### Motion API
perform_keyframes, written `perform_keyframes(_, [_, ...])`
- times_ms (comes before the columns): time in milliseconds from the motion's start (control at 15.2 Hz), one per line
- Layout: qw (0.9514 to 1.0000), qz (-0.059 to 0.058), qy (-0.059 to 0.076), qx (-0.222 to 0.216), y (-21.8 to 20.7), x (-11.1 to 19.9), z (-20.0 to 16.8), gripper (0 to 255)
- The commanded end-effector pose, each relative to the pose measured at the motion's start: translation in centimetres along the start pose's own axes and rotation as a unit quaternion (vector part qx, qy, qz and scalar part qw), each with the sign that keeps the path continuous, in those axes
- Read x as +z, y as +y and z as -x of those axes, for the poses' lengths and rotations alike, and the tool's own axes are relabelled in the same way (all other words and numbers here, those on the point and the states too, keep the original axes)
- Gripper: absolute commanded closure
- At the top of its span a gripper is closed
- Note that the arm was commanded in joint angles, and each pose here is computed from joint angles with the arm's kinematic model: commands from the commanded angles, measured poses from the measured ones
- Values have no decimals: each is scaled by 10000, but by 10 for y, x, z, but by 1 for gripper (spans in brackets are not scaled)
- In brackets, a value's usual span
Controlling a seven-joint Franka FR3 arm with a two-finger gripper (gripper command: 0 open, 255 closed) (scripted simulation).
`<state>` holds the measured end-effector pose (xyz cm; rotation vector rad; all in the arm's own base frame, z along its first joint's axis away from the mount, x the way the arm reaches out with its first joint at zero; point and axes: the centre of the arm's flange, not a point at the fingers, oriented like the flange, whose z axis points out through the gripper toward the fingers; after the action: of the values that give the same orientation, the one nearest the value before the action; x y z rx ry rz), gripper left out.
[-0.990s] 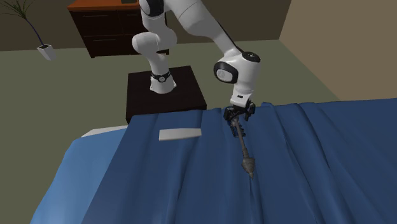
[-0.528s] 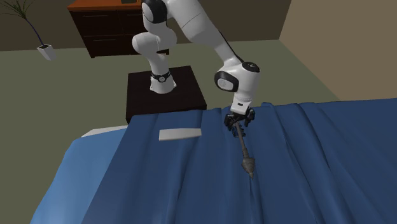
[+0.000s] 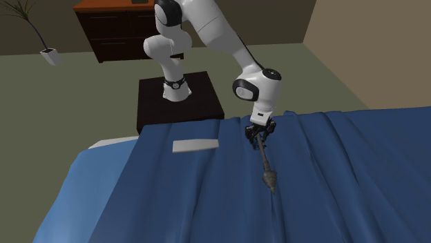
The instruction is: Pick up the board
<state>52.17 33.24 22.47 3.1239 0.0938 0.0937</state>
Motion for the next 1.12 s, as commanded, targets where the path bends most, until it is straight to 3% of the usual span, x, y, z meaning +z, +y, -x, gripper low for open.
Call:
perform_keyframes(0, [10000,3,-13,-4,0,1,1,255])
perform_keyframes(198, [10000,3,-13,-4,-1,2,0,255])
perform_keyframes(1056, [10000,3,-13,-4,1,-67,-4,255])
